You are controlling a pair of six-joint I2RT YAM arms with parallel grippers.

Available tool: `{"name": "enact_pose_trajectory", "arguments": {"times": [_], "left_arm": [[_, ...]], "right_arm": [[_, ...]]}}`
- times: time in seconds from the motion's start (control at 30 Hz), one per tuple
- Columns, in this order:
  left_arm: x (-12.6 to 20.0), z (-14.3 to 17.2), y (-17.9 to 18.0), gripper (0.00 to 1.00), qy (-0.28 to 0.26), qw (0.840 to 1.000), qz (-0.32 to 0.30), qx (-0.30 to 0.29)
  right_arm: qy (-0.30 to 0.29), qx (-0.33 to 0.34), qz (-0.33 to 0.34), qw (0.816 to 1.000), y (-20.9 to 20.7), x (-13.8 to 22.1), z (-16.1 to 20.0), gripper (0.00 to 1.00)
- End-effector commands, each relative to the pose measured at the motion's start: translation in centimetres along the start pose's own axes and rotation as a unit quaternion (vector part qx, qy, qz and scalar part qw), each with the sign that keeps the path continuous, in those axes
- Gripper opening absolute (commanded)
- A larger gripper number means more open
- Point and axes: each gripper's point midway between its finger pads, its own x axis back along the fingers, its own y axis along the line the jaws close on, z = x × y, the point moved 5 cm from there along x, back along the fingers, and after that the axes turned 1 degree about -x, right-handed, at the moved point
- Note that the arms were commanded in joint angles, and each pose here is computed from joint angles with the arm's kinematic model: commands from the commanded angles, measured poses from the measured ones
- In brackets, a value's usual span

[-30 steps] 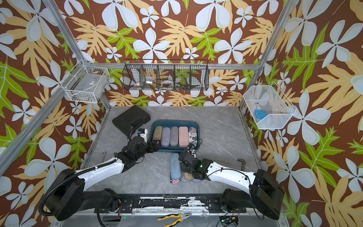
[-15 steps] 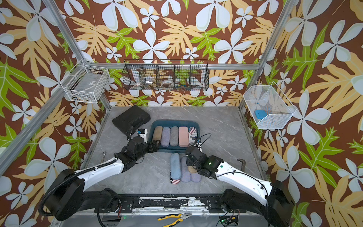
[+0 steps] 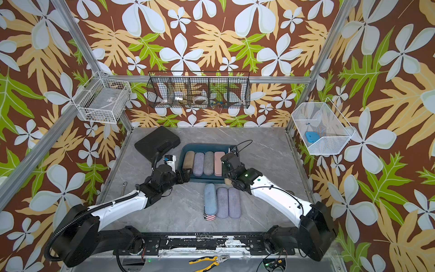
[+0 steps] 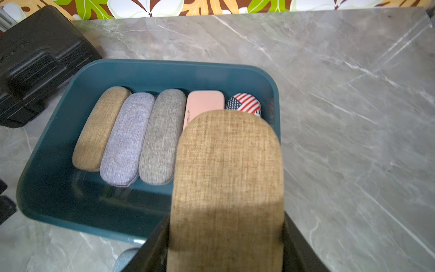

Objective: Put the glasses cases into the storage boxes
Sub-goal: Pick up the glasses case, then place the glasses case in the storage box.

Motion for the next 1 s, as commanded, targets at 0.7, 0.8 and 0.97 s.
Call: {"name": "enact_pose_trajectory", "arguments": {"times": [0.7,0.8,0.97], "left_arm": [[0.9,0.5,0.6,0.93,-0.012,1.000,0.000,0.007],[0.9,0.5,0.6,0.92,-0.012,1.000,0.001,0.005],[0.8,0.6,0.6,0.93,-0.009,1.000,0.000,0.005]], "right_arm": [[0.050,0.066,0.129,0.988,-1.5,-13.0,-2.0,0.59],[0.058,0.067,0.140,0.986,-2.0,-13.4,-1.5,0.60],[0.069,0.066,0.151,0.984,-2.7,-14.1,-0.8,0.61]]}}
